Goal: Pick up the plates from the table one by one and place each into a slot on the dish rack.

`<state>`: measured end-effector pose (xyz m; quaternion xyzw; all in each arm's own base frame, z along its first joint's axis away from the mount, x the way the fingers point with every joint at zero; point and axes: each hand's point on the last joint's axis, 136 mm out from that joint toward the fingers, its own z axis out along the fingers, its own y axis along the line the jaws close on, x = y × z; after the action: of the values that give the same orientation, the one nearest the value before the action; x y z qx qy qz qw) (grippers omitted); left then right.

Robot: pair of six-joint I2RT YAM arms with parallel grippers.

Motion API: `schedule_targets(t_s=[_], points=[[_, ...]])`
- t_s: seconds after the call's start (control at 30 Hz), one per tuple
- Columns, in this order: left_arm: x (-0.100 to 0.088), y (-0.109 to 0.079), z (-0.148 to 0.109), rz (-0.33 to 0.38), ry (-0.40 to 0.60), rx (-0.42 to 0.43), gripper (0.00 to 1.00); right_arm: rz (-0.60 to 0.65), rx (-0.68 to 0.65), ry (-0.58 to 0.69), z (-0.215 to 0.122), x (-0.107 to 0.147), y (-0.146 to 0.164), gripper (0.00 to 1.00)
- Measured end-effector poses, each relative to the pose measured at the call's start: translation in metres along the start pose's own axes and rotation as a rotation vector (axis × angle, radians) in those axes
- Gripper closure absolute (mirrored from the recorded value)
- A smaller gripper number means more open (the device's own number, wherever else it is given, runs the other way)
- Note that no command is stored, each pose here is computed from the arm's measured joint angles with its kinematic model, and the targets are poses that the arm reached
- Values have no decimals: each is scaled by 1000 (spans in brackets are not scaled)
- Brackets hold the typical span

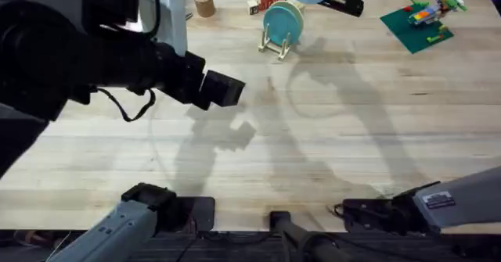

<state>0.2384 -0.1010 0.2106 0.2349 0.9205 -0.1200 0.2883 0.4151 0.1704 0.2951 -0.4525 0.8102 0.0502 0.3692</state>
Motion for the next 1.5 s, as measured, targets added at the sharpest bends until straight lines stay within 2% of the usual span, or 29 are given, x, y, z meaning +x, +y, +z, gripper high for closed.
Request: schedule_targets(t_s=[0.3, 0.87, 1.5], points=[[0, 0, 0, 0, 0, 0, 7, -55, 9, -9, 1, -2, -2, 971], [0, 0, 0, 0, 0, 0, 7, -48, -30, 0, 6, 1, 4, 971], [2, 0, 0, -1, 7, 1, 7, -42, -134, 87, 83, 20, 19, 971]])
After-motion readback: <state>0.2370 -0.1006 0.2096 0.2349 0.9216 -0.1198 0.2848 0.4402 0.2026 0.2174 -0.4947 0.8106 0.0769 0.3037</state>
